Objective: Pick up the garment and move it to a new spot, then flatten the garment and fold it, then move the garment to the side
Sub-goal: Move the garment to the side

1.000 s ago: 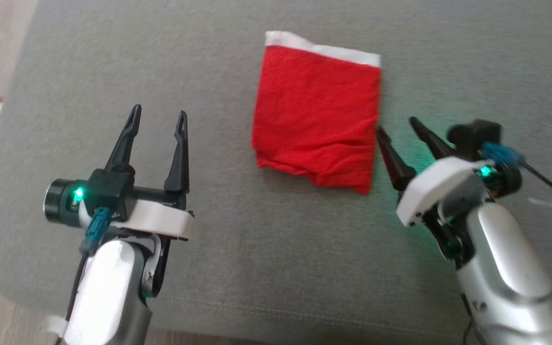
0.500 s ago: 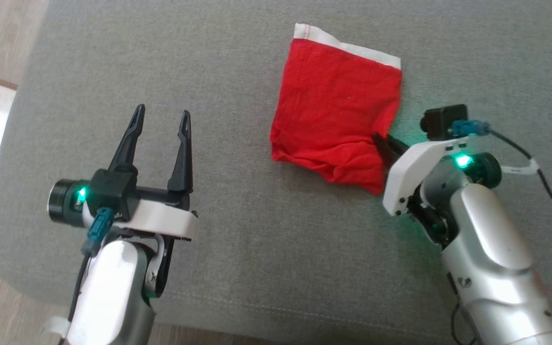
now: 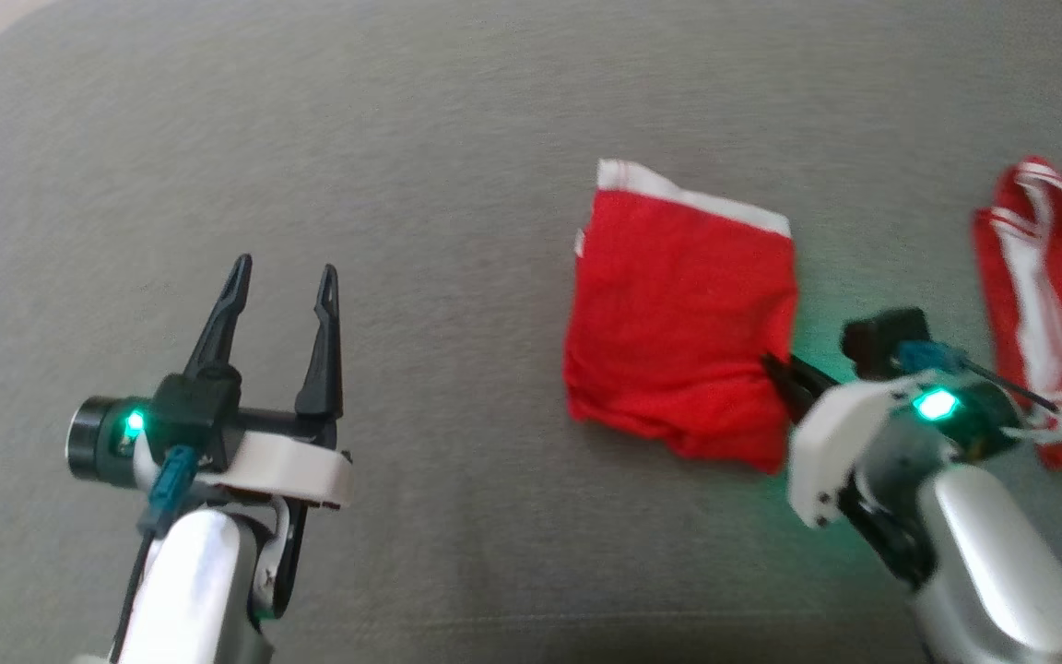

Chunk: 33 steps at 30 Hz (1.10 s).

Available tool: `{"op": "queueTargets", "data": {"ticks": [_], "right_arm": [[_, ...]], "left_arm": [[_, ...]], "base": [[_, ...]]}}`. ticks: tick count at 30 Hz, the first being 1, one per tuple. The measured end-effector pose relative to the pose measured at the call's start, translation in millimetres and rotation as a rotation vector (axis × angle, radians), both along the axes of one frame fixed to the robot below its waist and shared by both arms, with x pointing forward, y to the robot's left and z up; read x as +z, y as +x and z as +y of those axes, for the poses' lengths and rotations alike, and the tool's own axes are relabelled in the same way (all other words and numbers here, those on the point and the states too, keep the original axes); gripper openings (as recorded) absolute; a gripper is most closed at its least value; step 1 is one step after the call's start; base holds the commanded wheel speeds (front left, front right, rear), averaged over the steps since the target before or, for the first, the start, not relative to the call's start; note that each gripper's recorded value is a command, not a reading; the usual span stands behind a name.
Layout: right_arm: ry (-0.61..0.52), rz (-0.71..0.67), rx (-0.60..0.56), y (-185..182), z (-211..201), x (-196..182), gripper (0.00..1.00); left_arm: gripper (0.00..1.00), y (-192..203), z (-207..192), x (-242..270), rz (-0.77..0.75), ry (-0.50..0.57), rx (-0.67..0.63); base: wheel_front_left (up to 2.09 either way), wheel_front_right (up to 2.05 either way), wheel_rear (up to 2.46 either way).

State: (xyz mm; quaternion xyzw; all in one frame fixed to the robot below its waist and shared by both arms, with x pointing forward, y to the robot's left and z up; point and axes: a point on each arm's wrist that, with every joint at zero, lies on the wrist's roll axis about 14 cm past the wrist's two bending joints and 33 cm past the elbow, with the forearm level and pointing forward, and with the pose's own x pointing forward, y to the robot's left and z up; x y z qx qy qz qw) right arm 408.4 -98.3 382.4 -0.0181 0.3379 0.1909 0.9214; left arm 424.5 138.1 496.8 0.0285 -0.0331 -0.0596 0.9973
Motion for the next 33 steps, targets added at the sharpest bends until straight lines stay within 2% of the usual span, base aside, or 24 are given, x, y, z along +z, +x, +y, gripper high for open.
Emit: {"op": "queueTargets", "data": {"ticks": [8,13,20,25,33], "right_arm": [[-0.142,-0.028,-0.177,-32,-99,22,0.0],[-0.2,-0.036,-0.255,-40,-140,27,0.0],[-0.318,-0.128,-0.353,-17,-206,49,0.0],[-0.328,-0.176,-0.447,4,-239,60,0.0],[-0.347,-0.196,-0.595,21,-291,58,0.0]], "left_arm": [[1.0,11,-55,10,-0.037,-0.031,-0.155],[1.0,15,-84,5,-0.03,-0.035,-0.239],[1.0,24,-99,-11,-0.001,-0.037,-0.298],[1.0,36,-110,-14,-0.01,-0.047,-0.331],[1.0,59,-121,-29,-0.003,-0.059,-0.361]], "base": [[0.0,0.0,0.0],[0.0,0.0,0.0],[0.0,0.0,0.0],[0.0,0.0,0.0],[0.0,0.0,0.0]]}}
